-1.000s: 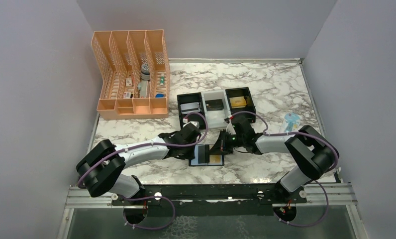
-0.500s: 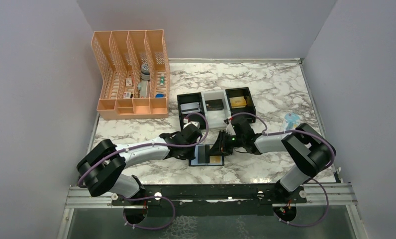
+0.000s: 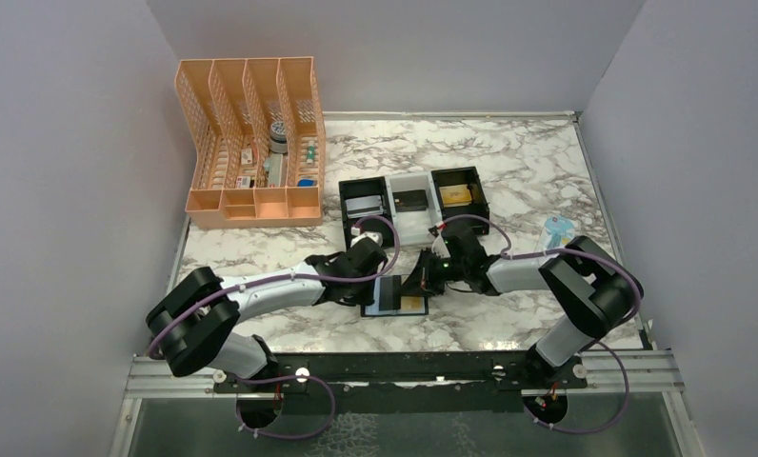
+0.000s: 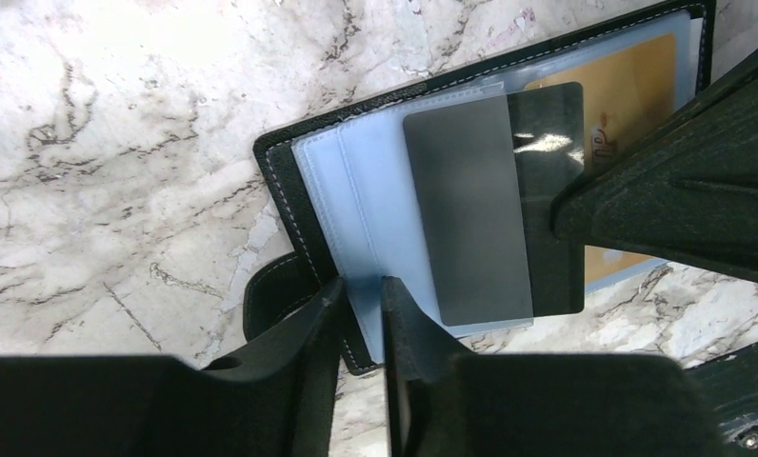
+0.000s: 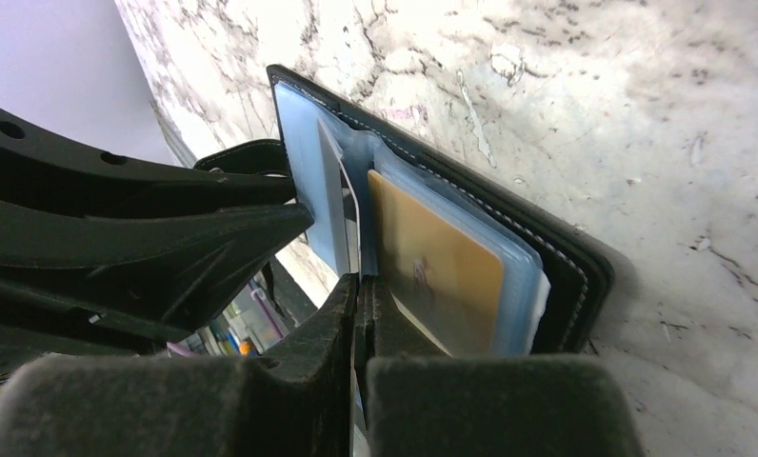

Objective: Take the credit cards out of the card holder

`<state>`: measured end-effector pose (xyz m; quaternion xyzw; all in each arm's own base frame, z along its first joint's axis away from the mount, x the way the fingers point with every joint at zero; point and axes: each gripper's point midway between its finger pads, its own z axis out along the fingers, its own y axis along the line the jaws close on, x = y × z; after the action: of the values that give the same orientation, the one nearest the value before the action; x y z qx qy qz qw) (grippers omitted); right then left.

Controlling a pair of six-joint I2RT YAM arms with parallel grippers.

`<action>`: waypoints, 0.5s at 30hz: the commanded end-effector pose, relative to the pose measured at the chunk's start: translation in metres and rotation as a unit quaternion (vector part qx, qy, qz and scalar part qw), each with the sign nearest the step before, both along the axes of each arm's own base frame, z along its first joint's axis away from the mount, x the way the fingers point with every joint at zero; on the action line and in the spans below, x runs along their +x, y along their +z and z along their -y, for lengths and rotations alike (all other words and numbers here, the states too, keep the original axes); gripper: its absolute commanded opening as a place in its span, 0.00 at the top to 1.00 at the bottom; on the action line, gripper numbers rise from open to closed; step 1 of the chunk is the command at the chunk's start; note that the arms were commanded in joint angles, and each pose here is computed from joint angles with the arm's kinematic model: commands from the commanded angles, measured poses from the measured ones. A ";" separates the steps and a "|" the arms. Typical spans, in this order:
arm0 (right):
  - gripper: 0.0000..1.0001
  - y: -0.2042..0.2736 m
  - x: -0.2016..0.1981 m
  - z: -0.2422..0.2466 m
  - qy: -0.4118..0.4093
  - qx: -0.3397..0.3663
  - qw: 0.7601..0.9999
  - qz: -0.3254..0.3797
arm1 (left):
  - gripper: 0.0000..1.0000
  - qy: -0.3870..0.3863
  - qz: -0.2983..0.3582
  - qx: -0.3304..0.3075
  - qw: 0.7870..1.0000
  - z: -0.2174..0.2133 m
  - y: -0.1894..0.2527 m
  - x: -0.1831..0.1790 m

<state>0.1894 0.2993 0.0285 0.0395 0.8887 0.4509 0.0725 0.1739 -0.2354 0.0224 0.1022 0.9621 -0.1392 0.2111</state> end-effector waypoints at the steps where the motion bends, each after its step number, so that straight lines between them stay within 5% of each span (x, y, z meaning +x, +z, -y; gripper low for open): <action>1: 0.99 -0.003 0.008 0.011 -0.019 -0.022 0.999 0.020 | 0.71 0.015 0.032 0.011 0.999 -0.006 0.012 0.011; 8: 0.99 0.003 0.004 0.007 0.006 -0.007 1.000 0.025 | 0.55 0.024 0.064 -0.028 0.997 0.004 0.041 0.022; 15: 0.99 0.003 0.005 0.007 0.003 -0.008 1.000 0.021 | 0.56 -0.005 0.061 -0.119 0.991 0.041 0.055 0.021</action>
<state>0.1937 0.2955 0.0312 0.0280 0.8882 0.4500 0.0883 0.1900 -0.2458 0.0587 0.0903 0.9437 -0.1731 0.2672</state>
